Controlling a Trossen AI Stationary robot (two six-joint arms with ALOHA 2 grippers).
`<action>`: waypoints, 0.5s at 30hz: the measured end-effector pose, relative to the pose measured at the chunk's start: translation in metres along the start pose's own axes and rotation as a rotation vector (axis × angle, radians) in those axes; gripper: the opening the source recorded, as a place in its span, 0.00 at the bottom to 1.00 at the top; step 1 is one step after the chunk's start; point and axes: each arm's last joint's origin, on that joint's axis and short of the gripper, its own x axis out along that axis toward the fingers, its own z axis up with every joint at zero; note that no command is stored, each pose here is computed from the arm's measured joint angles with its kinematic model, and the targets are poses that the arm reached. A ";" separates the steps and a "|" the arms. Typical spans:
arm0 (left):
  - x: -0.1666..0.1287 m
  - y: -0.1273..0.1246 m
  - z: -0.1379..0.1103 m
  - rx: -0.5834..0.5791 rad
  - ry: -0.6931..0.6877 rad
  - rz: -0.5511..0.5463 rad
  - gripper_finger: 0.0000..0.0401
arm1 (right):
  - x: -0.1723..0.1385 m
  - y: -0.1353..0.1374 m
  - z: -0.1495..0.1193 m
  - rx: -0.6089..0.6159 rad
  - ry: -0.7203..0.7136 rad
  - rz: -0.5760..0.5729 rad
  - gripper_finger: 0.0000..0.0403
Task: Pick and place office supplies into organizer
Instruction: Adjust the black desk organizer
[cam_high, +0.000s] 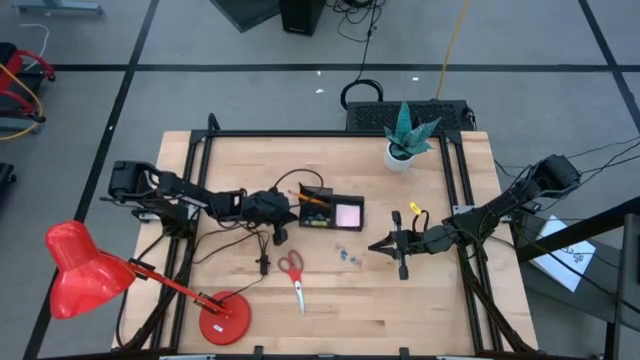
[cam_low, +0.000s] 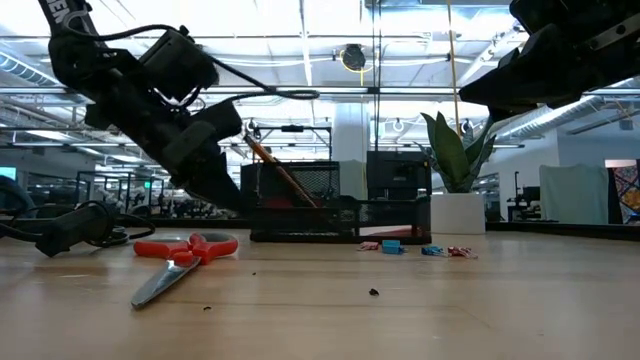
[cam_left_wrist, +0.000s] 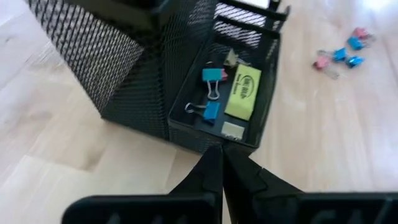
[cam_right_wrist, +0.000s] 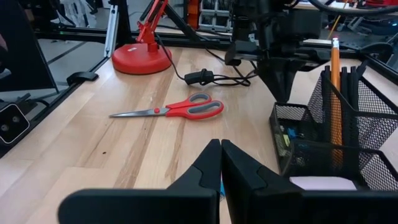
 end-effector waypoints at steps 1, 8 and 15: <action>0.000 -0.002 0.001 0.006 -0.003 -0.005 0.02 | 0.000 0.000 0.000 0.000 0.000 0.000 0.01; 0.000 -0.010 0.001 0.039 -0.004 -0.031 0.01 | 0.000 0.000 0.000 0.001 0.000 0.000 0.01; -0.001 -0.020 -0.002 0.112 0.008 -0.092 0.02 | 0.000 0.000 0.000 0.000 0.001 0.000 0.01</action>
